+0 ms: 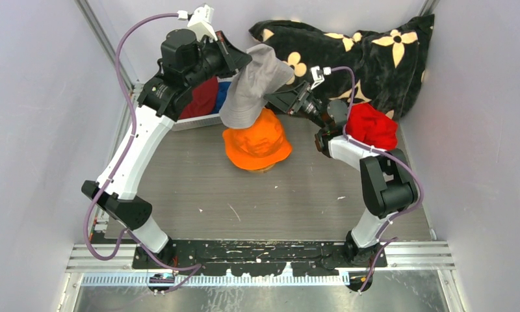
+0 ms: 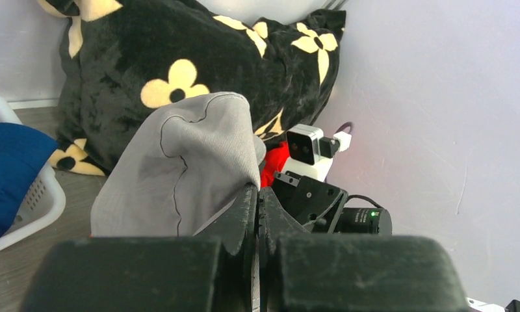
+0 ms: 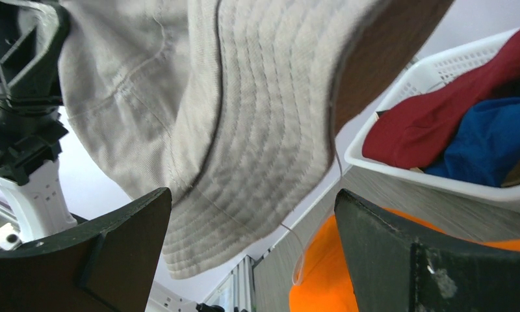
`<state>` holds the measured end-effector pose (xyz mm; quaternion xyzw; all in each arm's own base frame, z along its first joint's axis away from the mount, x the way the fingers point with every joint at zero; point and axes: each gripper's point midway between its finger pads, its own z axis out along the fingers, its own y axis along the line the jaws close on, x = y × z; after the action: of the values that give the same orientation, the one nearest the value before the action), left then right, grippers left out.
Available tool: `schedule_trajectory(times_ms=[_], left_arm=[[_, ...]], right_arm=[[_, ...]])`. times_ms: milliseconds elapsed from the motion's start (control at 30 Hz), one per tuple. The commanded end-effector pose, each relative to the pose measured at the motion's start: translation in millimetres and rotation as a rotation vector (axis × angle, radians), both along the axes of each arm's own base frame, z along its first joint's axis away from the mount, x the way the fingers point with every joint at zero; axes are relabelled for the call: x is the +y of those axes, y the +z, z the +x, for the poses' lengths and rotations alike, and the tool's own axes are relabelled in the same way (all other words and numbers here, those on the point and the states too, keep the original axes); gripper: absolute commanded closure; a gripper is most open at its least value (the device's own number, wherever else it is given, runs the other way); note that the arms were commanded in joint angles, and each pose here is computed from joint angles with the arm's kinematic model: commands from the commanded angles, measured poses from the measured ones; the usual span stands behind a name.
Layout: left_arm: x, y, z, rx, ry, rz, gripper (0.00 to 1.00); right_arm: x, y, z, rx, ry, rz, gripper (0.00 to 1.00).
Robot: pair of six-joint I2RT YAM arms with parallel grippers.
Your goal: Stack the hats
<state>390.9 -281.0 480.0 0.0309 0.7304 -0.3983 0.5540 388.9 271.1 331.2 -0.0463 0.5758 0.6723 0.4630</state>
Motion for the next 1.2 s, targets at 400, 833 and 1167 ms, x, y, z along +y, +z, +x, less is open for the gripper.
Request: schedule_trajectory(times_ms=[400, 833, 1167], left_arm=[[16, 6, 5, -0.061, 0.075, 0.057, 1.0], [32, -11, 19, -0.047, 0.148, 0.136, 1.0], [37, -25, 34, -0.048, 0.184, 0.208, 1.0]], right_arm=[[-6, 63, -35, -0.17, 0.108, 0.132, 0.0], [-11, 61, -54, -0.154, 0.102, 0.114, 0.0], [-3, 49, -50, -0.128, 0.117, 0.076, 0.0]])
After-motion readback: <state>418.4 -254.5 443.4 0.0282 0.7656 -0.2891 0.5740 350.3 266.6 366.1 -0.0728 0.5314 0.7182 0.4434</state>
